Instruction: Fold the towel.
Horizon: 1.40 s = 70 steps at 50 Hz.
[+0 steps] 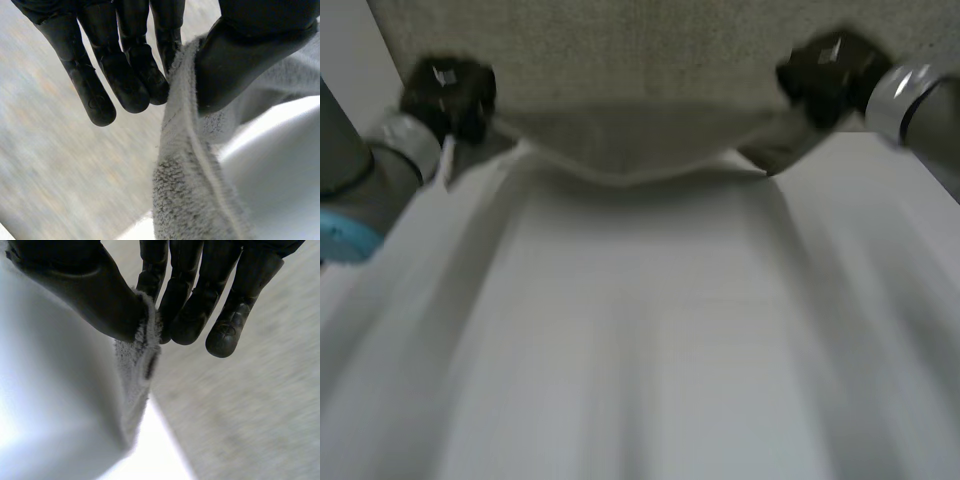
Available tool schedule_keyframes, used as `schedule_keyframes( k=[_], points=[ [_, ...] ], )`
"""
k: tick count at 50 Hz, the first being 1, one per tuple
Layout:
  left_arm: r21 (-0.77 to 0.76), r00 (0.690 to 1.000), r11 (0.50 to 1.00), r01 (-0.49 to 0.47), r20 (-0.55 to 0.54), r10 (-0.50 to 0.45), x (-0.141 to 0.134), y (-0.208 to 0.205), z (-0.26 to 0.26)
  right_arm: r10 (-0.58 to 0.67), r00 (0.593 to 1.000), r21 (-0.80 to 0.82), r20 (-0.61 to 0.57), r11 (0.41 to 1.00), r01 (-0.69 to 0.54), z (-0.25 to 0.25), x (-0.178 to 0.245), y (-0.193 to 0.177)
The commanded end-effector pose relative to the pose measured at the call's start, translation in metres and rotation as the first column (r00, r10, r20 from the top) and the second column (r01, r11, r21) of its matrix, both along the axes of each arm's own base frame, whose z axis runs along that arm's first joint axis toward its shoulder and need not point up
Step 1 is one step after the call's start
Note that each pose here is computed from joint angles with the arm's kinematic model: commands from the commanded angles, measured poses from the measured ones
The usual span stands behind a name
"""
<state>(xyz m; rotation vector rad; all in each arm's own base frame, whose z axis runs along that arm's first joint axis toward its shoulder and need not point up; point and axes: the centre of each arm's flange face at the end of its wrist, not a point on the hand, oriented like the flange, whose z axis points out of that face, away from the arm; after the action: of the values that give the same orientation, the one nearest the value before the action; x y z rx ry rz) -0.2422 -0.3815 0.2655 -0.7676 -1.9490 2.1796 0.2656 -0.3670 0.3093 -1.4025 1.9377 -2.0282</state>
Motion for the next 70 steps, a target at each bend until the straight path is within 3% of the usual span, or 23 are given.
schedule_keyframes(
  k=[1, 3, 8, 25, 31, 37, 47, 58, 70],
  points=[
    [0.212, 0.987, 0.977, 0.030, 0.146, -0.062, 0.003, 0.024, -0.089, 0.043, 0.984, 0.157, -0.174, 0.988, -0.015, -0.087, -0.007, 0.015],
    [0.248, 0.973, 0.968, 0.025, 0.214, -0.080, 0.008, 0.035, -0.107, 0.035, 0.982, 0.167, -0.185, 0.986, -0.004, -0.102, -0.014, 0.018],
    [0.243, 0.963, 0.970, 0.017, 0.256, -0.081, 0.014, 0.045, -0.106, 0.010, 0.985, 0.138, -0.171, 0.990, 0.014, -0.090, -0.023, 0.025],
    [-0.012, 0.975, 0.999, -0.040, 0.218, 0.042, 0.045, 0.083, 0.002, -0.144, 0.985, -0.040, -0.090, 0.989, 0.141, 0.024, -0.093, 0.066],
    [-0.045, 0.977, 0.998, -0.037, 0.210, 0.046, 0.046, 0.097, 0.013, -0.125, 0.989, -0.019, -0.073, 0.992, 0.124, 0.038, -0.103, 0.077],
    [-0.024, 0.977, 0.999, 0.021, 0.214, -0.015, 0.037, 0.103, 0.005, -0.076, 0.996, 0.053, -0.056, 0.996, 0.079, 0.024, -0.100, 0.078],
    [0.105, 0.962, 0.990, 0.096, 0.244, -0.119, 0.002, 0.059, -0.054, -0.079, 0.994, 0.209, -0.077, 0.973, 0.094, -0.038, -0.092, 0.029],
    [0.074, 0.957, 0.993, 0.095, 0.267, -0.112, -0.015, -0.008, -0.086, -0.132, 0.988, 0.177, -0.079, 0.974, 0.144, -0.083, -0.068, -0.031],
    [0.043, 0.961, 0.998, 0.038, 0.271, -0.048, -0.023, -0.049, -0.115, -0.152, 0.985, 0.104, -0.085, 0.982, 0.160, -0.125, -0.037, -0.066]
  ],
)
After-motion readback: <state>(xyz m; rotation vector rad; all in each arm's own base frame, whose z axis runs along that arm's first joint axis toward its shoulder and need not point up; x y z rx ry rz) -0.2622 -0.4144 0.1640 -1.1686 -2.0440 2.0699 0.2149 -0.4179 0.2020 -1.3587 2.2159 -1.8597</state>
